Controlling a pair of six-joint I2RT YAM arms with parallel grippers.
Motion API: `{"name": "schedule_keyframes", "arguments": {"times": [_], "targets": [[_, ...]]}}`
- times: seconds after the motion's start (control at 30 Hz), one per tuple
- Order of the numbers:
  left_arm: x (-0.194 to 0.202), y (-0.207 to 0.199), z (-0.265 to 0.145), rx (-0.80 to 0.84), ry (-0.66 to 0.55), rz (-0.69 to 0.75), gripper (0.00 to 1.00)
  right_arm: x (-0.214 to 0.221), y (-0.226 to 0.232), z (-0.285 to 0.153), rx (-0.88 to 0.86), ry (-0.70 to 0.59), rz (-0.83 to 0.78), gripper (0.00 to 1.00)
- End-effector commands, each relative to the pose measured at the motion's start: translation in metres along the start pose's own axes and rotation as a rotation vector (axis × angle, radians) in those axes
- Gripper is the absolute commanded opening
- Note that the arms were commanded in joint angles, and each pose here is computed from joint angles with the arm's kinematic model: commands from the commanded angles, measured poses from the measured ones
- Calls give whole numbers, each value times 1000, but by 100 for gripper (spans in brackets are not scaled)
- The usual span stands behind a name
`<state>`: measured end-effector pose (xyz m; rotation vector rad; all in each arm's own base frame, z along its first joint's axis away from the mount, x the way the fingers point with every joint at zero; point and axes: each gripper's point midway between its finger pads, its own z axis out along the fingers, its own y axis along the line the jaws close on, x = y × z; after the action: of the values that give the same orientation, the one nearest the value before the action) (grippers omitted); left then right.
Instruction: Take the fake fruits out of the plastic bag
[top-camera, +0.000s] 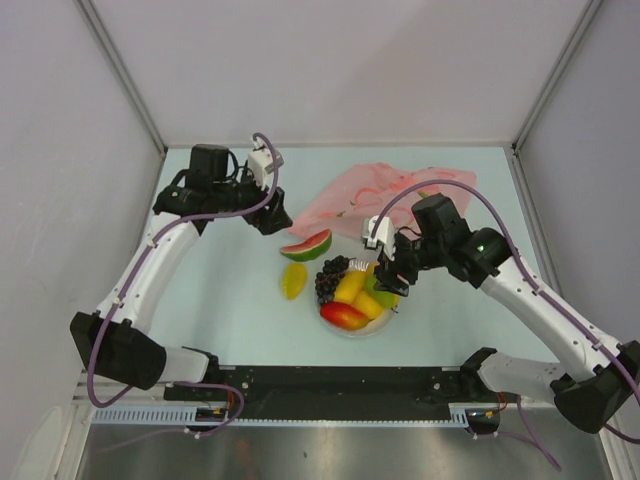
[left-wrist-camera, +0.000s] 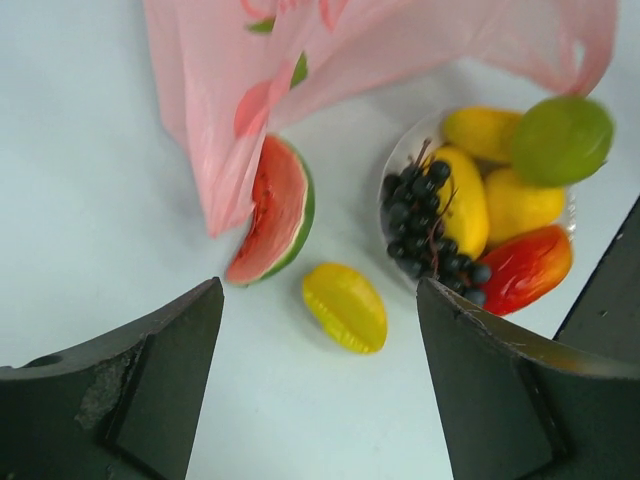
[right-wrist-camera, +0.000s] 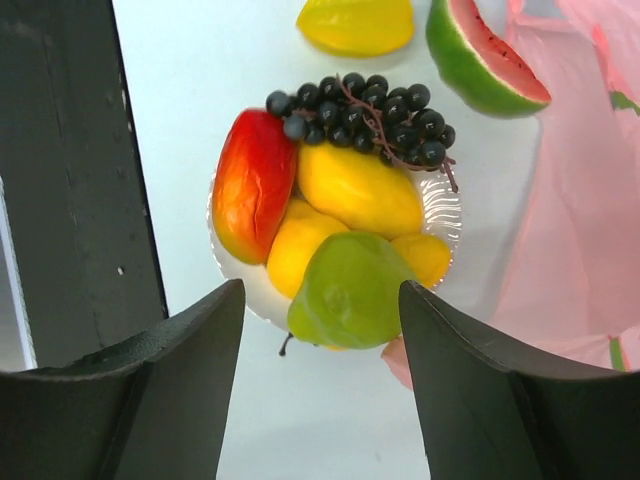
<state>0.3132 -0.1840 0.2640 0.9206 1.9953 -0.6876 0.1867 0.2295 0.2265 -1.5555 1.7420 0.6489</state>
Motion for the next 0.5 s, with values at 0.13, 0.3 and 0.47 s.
{"name": "schedule_keyframes", "arguments": {"times": [0.13,0.3,0.47], "targets": [[25,10,-15,-103,105,-3,85,-15,2,10,16,-160,110,74],[7,18,-16,-149,58,-20,88,0,-15,18,85,-129,173,100],[-2,28,-20,-218,31,-49,94,0,-32,21,132,-138,233,100]]}}
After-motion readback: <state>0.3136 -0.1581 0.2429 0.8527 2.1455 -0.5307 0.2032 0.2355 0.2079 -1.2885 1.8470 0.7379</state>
